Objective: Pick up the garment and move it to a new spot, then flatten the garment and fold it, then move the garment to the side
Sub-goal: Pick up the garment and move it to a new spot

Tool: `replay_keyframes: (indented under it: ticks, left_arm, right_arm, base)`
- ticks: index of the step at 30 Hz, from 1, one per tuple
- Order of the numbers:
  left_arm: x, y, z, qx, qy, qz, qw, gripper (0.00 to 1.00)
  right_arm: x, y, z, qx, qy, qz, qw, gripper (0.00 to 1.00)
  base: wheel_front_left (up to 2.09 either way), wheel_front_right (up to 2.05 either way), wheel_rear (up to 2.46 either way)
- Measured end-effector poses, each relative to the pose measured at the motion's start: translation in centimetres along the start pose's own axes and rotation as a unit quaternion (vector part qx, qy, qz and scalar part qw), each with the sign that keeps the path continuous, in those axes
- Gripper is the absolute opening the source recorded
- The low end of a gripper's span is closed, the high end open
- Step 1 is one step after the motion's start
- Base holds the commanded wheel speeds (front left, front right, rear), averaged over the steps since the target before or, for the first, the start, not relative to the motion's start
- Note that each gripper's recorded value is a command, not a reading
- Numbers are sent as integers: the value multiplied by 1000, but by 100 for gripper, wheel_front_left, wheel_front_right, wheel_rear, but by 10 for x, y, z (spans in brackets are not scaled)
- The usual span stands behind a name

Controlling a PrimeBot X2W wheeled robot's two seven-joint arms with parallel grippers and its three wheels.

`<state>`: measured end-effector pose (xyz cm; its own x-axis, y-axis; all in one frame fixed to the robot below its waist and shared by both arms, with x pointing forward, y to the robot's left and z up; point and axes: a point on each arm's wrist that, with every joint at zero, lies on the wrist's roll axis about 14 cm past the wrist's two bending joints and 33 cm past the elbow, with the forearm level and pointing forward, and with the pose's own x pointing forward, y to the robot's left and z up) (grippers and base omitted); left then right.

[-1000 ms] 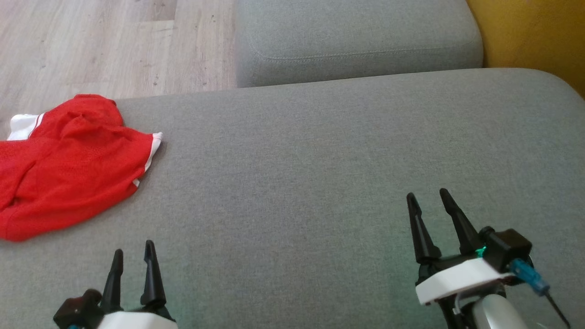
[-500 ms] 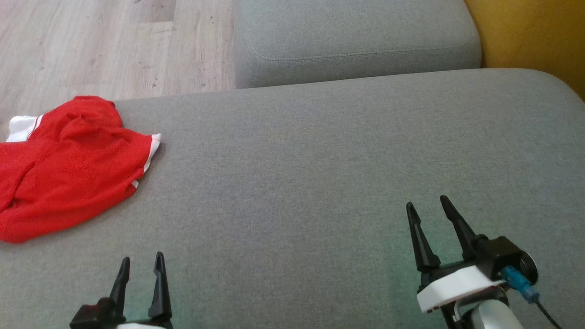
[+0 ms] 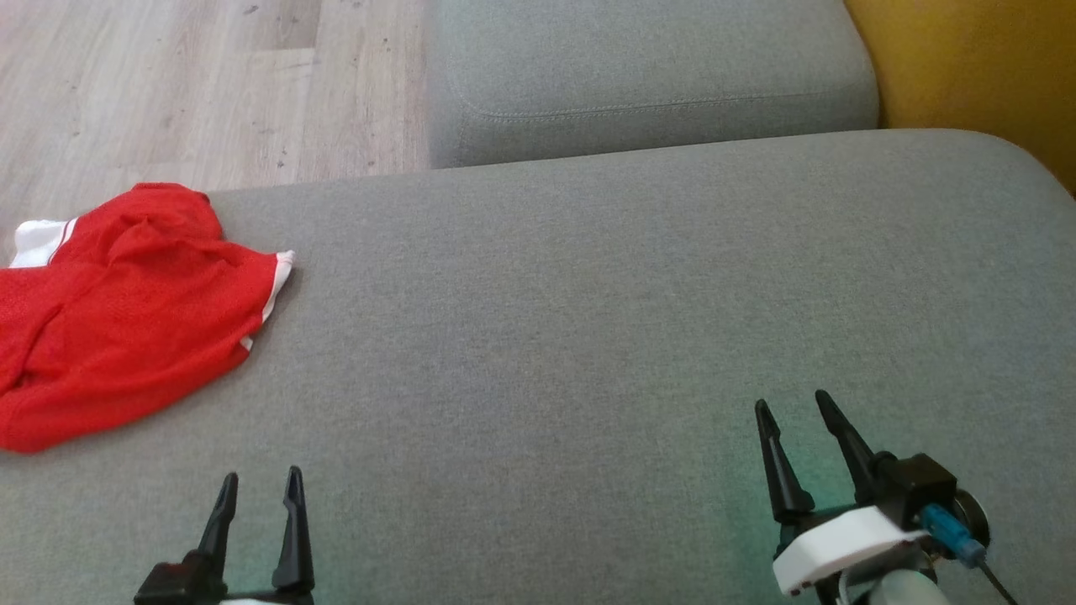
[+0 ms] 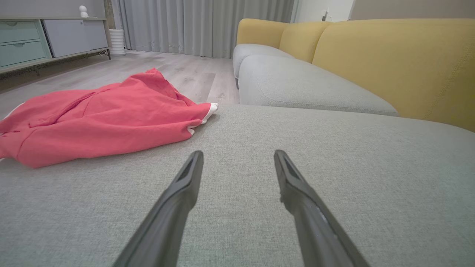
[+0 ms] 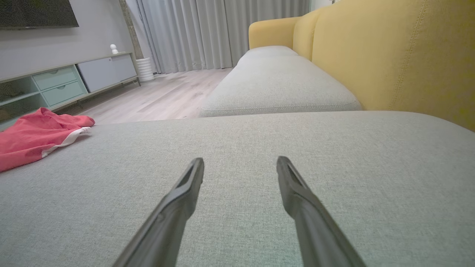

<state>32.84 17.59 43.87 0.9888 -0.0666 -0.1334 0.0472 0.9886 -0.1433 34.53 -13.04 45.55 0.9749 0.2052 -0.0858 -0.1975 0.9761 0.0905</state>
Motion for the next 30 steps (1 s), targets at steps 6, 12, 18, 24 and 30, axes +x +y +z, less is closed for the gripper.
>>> replay_keyframes:
  ticks: [6, 12, 18, 24, 30]
  left_arm:
    - [0, 5, -1, -1, 1, 8, 1000, 100]
    - [-1, 9, -1, -2, 1, 14, 1000, 100]
    - [-6, 15, 0, -4, -1, 25, 1000, 100]
    - [-23, 36, 0, -10, -7, 63, 998, 100]
    - [-57, 70, -2, -22, -15, 129, 991, 100]
  right_arm:
    - [-2, -2, -6, 10, 9, -5, 1000, 100]
    - [-1, -1, -6, 12, 8, -4, 1000, 100]
    - [3, 13, -4, 12, 6, 19, 1000, 100]
    - [16, 55, 1, 21, 1, 84, 996, 100]
    - [24, 106, -1, 17, 10, 166, 986, 100]
  base:
    - [0, 0, 0]
    - [0, 0, 0]
    - [0, 0, 0]
    - [0, 0, 0]
    - [0, 0, 0]
